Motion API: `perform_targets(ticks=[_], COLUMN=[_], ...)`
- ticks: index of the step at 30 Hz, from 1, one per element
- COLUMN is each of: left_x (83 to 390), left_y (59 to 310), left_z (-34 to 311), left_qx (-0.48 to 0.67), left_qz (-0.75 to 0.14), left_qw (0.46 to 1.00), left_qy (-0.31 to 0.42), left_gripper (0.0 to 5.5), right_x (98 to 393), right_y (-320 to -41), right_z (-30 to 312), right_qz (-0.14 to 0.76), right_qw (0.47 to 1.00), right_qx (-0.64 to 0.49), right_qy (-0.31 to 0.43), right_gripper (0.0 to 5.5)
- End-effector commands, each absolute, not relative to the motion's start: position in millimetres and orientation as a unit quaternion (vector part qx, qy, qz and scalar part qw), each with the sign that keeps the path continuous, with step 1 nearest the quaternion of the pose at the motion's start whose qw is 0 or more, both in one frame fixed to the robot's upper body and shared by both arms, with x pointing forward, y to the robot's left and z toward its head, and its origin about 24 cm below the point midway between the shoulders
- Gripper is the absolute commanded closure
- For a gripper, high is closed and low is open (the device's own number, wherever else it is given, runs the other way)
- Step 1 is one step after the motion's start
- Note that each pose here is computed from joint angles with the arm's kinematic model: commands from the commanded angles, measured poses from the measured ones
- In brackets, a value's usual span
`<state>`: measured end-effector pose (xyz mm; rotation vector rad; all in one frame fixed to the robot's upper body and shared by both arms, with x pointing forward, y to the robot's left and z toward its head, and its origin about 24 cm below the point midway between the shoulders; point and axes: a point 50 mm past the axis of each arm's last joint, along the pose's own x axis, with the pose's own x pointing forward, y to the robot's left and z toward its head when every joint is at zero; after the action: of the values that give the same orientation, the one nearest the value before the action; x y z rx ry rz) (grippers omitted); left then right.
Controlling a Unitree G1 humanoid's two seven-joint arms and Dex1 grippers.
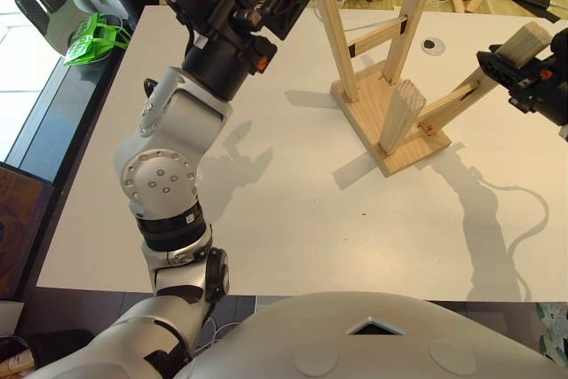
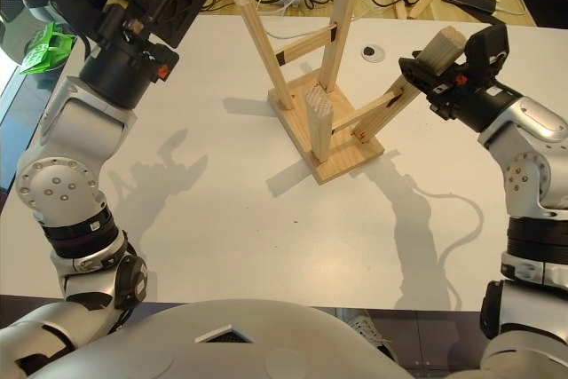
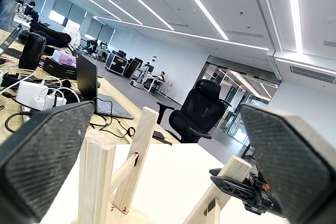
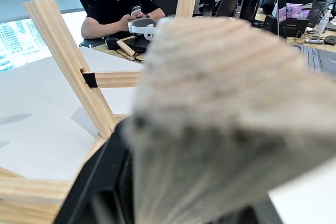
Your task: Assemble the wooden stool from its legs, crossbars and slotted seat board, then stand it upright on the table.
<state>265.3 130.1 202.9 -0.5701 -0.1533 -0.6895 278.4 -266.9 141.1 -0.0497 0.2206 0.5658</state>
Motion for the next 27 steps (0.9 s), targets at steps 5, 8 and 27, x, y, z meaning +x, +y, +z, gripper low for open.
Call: perform_targets(ticks=[5,8,27], left_x=[267,268,270], left_y=[131,131,126], left_z=[204,205,203], left_qx=[-0.268,-0.268,-0.268], left_qz=[-0.329,-0.328,-0.338], left_qw=[0.902,0.902,0.899], left_qy=[-0.075,-0.076,-0.074], left_gripper=[0.41,0.41,0.41], right_x=[238,250,293], right_y=[-301,-297,-265], right_z=[54,62,159], right_qz=[0.206,0.193,0.195], right_qw=[0.869,0.894,0.979], right_qx=[-0.154,-0.136,0.028], right_qy=[0.422,0.382,0.059], right_gripper=[2.96,2.59,0.91])
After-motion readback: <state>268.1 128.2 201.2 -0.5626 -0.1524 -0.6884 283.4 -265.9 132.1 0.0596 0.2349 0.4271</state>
